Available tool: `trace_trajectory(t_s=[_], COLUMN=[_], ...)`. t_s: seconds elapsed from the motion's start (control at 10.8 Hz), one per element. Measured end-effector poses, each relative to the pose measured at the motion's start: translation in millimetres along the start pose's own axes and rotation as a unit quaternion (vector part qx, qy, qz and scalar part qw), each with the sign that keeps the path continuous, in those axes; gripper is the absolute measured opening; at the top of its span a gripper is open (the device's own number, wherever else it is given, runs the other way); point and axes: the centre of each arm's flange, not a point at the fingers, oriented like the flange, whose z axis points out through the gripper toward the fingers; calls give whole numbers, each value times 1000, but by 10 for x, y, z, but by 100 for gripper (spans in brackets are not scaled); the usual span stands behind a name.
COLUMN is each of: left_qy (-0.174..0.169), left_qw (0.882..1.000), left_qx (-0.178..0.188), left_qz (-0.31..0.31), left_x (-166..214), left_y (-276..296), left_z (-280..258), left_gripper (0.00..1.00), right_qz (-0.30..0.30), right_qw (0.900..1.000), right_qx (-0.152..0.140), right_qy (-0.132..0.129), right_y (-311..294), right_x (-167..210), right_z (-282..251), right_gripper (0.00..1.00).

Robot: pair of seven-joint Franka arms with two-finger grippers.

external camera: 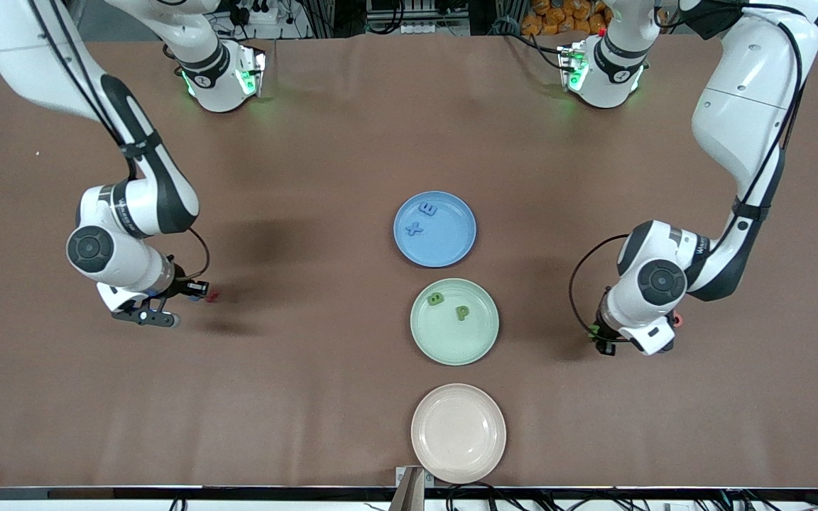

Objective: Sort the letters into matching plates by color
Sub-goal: 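Carry the G to the blue plate while the left gripper carries N, then release the G on the blue plate while the left gripper places N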

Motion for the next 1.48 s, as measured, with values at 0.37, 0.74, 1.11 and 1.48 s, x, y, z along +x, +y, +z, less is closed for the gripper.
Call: trace_trajectory(t_s=[0.37,0.74,1.11,1.48], left_qy=[-66,-76,-29,9], left_qw=[996,992,997,998], left_qx=[-42,-67,-48,8], left_qz=[31,81,53,57], left_x=[-1444,-2497,-1604,-39], left_y=[16,-146,85,143], left_z=[-655,-976,-683,-161], left_gripper=[33,37,88,100], right_qz=[62,129,192,246], right_qw=[998,991,980,967], right_qx=[19,36,51,65], right_qy=[-4,0,-8,-15], right_y=[-1480,-2971,-4137,-4644], right_x=[-590,-1596,-2424,-2580], right_z=[-439,-603,-503,-350], right_gripper=[34,34,34,34])
